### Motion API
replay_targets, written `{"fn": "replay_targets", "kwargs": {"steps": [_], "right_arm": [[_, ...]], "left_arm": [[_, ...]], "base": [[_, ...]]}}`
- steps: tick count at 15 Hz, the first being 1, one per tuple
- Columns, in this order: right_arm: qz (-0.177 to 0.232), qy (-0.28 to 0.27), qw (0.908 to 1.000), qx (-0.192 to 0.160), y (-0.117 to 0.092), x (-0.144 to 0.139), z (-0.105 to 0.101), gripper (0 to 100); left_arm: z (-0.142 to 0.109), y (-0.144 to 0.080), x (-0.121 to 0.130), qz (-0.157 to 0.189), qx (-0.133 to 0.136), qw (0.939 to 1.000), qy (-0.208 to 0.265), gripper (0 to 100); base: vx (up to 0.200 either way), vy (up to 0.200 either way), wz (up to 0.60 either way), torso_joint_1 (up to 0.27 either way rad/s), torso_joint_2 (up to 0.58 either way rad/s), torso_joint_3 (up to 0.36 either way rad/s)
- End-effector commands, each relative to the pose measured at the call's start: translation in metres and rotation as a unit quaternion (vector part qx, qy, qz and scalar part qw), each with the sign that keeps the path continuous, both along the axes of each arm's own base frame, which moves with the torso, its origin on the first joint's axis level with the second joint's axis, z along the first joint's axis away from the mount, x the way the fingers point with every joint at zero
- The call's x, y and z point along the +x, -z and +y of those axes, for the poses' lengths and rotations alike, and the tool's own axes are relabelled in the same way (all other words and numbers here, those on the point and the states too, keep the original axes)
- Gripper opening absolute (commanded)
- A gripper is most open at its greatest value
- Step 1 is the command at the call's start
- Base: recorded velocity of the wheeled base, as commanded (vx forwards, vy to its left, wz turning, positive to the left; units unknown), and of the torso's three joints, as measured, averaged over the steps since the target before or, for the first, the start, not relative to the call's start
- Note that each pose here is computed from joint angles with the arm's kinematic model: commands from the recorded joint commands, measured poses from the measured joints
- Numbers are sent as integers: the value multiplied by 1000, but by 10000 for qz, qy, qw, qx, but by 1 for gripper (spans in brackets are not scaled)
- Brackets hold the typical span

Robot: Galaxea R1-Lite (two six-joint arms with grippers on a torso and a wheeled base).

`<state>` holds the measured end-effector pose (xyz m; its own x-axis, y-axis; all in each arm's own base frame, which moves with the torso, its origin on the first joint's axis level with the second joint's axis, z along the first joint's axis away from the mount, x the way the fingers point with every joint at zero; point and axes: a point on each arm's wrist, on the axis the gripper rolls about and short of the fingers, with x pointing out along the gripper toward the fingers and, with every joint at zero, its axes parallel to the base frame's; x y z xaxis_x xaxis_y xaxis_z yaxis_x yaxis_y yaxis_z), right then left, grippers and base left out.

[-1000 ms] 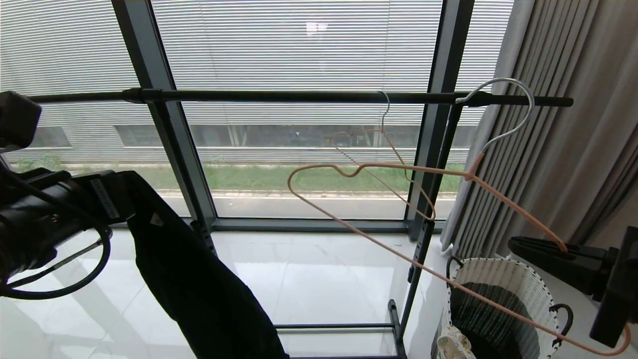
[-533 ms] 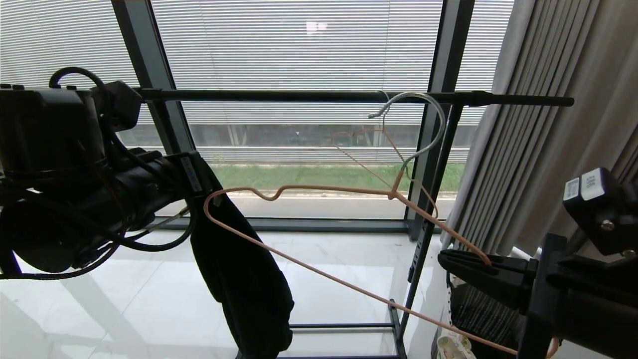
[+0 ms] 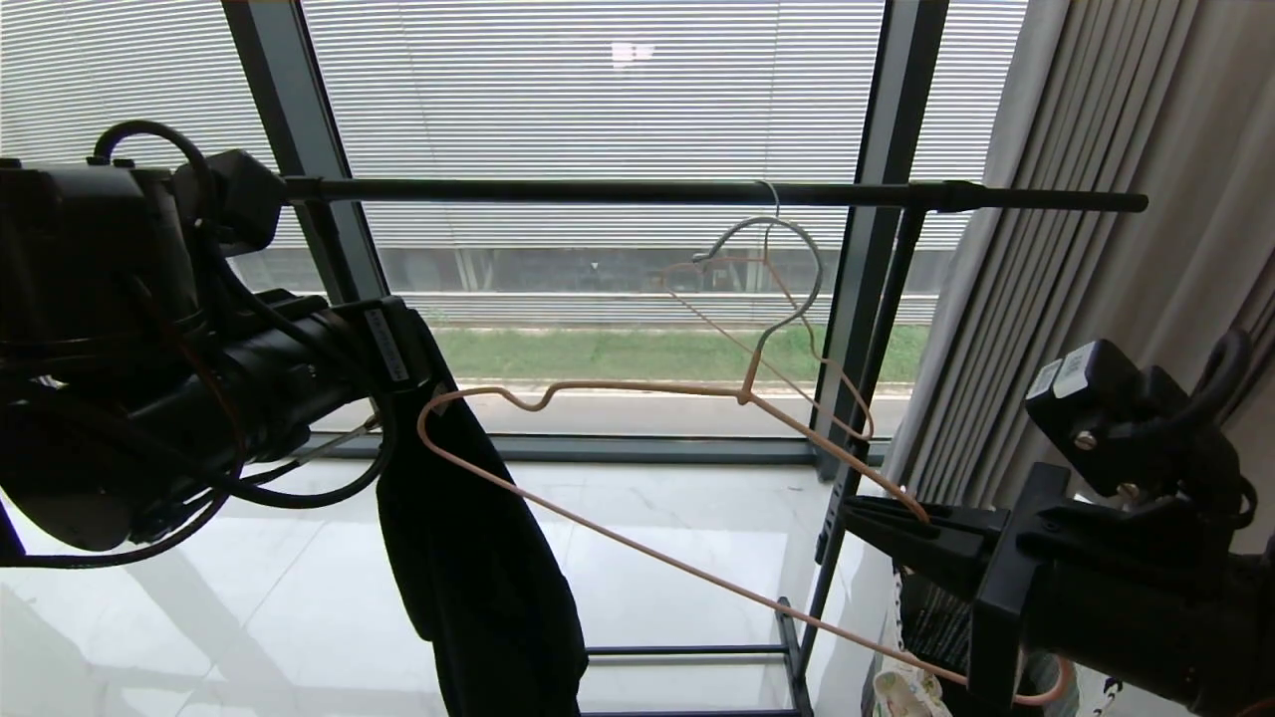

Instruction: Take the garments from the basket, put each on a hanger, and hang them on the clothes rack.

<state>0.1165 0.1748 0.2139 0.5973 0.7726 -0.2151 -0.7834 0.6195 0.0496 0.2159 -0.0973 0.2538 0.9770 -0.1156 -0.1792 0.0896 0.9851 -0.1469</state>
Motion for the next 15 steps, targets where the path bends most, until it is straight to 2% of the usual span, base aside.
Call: {"fn": "replay_targets", "kwargs": {"steps": [1, 9, 12, 15], "right_arm": [[-18, 45, 10000, 12, -2, 6, 6, 0], [-12, 191, 9998, 108, -8, 14, 15, 0], [-7, 227, 9996, 143, -5, 19, 22, 0], [68, 459, 9988, 136, 7, 30, 37, 0]], "left_arm": [[1, -4, -5, -81, -52, 9999, 64, 0], [-8, -4, -10, -80, -59, 9996, 263, 0], [-9, -5, -12, -100, -75, 9995, 300, 0], [-9, -6, -12, -127, -68, 9998, 124, 0]], "base": [[0, 0, 0, 0, 0, 0], [0, 0, 0, 0, 0, 0], [0, 0, 0, 0, 0, 0], [0, 0, 0, 0, 0, 0]]}}
